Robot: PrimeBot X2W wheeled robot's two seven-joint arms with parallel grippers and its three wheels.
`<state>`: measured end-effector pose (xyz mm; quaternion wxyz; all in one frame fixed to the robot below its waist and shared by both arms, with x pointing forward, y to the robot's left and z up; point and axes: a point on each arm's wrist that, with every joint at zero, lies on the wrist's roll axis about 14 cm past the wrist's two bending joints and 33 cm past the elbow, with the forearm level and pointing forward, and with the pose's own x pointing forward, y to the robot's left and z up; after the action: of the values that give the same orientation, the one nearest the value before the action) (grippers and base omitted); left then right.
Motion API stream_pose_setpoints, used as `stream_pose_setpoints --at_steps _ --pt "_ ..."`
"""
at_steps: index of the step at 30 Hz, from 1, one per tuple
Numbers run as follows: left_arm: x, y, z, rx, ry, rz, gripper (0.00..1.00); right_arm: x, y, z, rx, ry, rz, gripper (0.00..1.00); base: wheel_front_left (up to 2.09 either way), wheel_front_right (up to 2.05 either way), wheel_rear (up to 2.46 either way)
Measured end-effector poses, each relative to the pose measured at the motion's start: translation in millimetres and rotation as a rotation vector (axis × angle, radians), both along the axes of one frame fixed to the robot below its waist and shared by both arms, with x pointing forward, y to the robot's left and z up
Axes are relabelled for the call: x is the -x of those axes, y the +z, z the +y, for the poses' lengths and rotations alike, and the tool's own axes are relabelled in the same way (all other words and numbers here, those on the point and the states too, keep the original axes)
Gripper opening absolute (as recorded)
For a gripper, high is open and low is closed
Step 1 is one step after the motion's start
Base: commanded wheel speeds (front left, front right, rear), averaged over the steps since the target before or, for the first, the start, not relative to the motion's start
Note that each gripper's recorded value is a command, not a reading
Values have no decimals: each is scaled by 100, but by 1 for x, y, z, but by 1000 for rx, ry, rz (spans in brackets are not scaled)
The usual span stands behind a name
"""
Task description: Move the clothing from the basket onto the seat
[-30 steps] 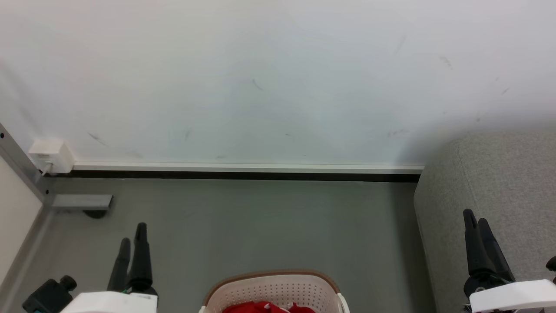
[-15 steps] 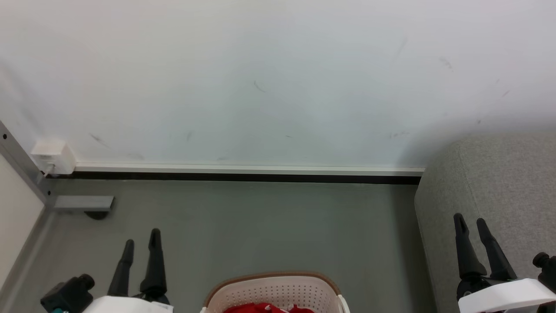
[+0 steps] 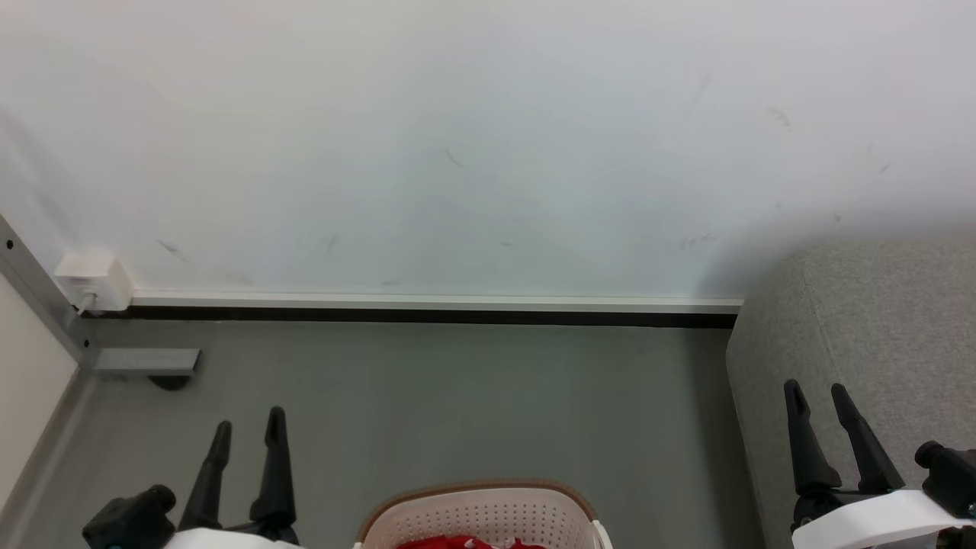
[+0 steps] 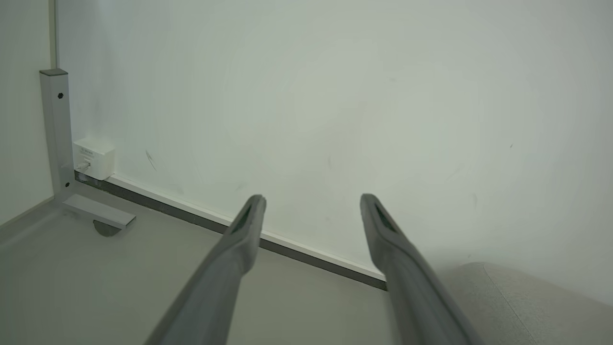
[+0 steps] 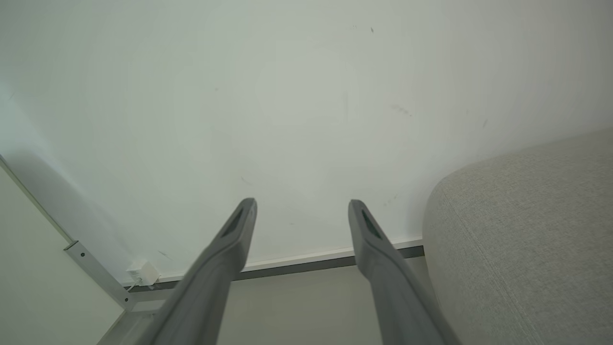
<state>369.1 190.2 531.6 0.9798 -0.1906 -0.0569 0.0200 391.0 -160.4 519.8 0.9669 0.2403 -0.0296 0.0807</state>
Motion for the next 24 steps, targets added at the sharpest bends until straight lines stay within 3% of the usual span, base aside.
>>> stream_pose_setpoints --at_steps 24 --pt "2 8 -8 -193 -15 -49 100 1 -5 -1 151 -14 -8 100 0 0 0"
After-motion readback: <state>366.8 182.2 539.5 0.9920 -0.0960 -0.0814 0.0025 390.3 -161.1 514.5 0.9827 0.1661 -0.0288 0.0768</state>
